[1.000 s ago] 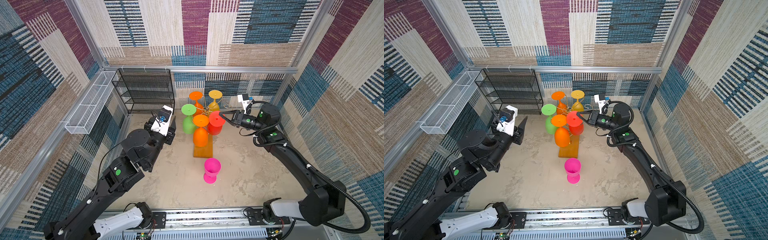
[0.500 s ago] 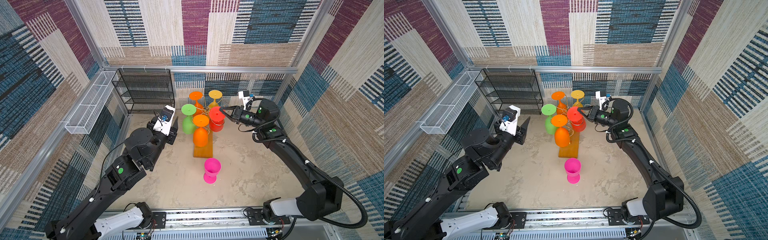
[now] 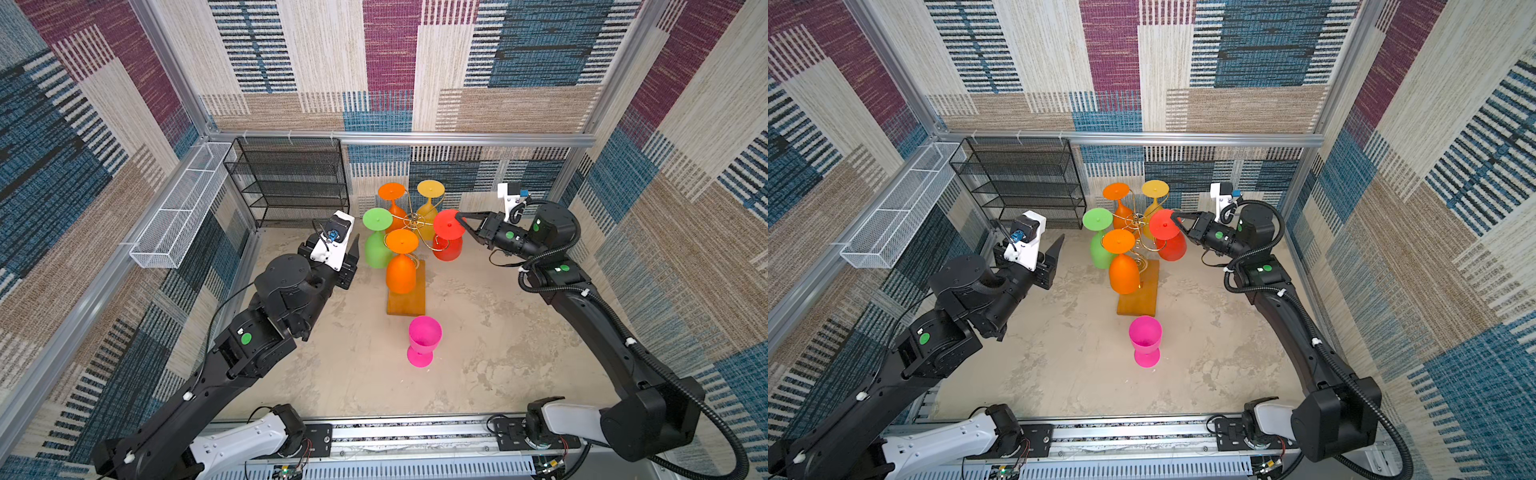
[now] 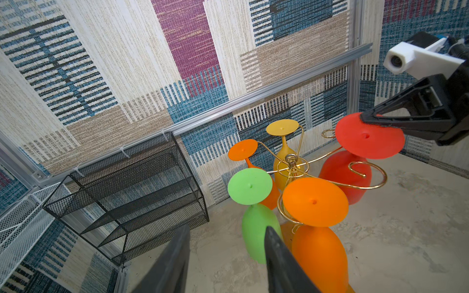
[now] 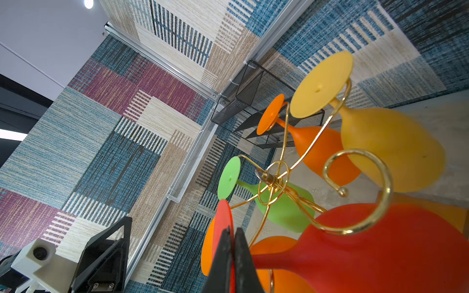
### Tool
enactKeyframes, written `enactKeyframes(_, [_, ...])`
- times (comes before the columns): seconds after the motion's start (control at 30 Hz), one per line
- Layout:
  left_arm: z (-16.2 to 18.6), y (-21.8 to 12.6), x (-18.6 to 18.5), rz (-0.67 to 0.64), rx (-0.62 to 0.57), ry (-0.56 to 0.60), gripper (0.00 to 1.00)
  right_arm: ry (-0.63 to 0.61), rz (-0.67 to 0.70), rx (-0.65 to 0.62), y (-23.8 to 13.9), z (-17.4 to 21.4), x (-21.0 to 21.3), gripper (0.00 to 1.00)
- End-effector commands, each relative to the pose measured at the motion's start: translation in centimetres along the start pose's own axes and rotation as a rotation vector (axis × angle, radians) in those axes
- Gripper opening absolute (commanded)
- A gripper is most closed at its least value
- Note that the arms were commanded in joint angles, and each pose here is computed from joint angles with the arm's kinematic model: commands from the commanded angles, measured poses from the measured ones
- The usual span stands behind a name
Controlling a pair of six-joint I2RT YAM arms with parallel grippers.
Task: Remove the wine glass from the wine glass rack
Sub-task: 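Close the right gripper on the red glass rim on the rack, then lift the red glass off the rack with the right gripper while the left gripper approaches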
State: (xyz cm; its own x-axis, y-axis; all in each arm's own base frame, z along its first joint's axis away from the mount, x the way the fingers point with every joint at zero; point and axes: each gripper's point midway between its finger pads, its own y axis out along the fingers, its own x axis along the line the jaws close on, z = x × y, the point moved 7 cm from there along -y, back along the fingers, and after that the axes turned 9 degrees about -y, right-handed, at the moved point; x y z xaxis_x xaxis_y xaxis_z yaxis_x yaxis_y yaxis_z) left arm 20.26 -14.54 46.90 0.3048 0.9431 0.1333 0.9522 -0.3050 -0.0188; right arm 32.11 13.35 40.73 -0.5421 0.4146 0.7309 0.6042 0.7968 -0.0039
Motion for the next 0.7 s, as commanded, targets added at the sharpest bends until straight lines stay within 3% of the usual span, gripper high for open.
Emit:
enactKeyframes(0.0, [-0.3,0.1,-0.1,0.012,-0.013,-0.034,0.52,-0.021,0.008,-0.030,-1.3,-0.2,0.3,0.00])
enactKeyframes(0.2, [-0.3,0.6,-0.1,0.005,-0.012,-0.049,0.57,-0.018,0.070,-0.070,-4.6,0.3,-0.1,0.00])
enactKeyframes(0.37, [-0.2,1.8,-1.0,0.048,0.019,-0.055,0.72,-0.054,0.144,-0.143,-7.8,0.1,0.8,0.00])
enactKeyframes(0.53, [-0.2,3.1,-1.6,0.097,0.026,-0.106,0.73,-0.190,0.238,-0.286,-10.7,-2.0,4.4,0.00])
enactKeyframes(0.67, [0.0,4.1,-1.7,0.197,0.031,-0.218,0.73,-0.309,0.177,-0.405,-12.3,-3.4,8.1,0.00])
